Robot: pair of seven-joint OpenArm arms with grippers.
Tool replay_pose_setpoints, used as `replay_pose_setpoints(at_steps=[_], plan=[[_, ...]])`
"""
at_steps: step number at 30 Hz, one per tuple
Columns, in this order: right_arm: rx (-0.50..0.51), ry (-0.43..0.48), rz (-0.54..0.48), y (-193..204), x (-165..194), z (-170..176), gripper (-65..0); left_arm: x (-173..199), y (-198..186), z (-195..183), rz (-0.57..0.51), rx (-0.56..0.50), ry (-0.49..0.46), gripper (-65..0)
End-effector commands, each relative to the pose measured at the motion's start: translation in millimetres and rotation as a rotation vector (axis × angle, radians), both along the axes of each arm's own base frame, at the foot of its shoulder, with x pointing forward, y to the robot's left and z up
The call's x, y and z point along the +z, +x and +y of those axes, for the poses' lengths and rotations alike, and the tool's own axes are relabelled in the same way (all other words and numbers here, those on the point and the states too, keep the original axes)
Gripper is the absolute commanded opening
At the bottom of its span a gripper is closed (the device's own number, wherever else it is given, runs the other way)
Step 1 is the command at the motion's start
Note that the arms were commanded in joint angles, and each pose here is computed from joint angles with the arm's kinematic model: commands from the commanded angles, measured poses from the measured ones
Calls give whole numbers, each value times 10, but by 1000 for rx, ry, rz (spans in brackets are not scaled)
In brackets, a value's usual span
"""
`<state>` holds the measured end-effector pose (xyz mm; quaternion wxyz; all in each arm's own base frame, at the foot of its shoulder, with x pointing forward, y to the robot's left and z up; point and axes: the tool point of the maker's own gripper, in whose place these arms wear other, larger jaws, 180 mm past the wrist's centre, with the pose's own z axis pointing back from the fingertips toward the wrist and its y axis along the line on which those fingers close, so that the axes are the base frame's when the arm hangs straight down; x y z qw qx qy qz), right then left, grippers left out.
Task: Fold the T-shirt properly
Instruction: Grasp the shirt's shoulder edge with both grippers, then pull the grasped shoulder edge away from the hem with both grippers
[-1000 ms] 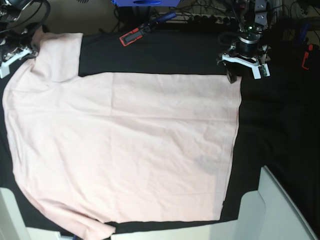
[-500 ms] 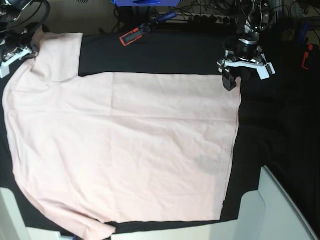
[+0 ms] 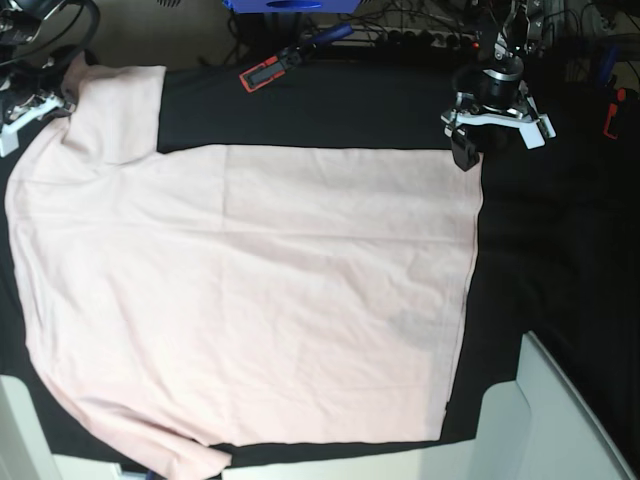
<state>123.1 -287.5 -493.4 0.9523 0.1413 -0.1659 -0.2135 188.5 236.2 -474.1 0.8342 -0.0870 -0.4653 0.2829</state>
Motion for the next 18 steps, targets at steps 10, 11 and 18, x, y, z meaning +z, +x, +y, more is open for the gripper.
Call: replay_pose_setpoints(at_steps=[10,11,18], plan=[[0,-20,-25,52,61,-79,-647,-100,115,72,1,21,1,-208],[0,-20,-25,52,61,-79,-647,-100,115,72,1,21,1,-208],[0,-18,-25,51,59,-72,-647,-134,148,-205,7,-51,-26,-208]])
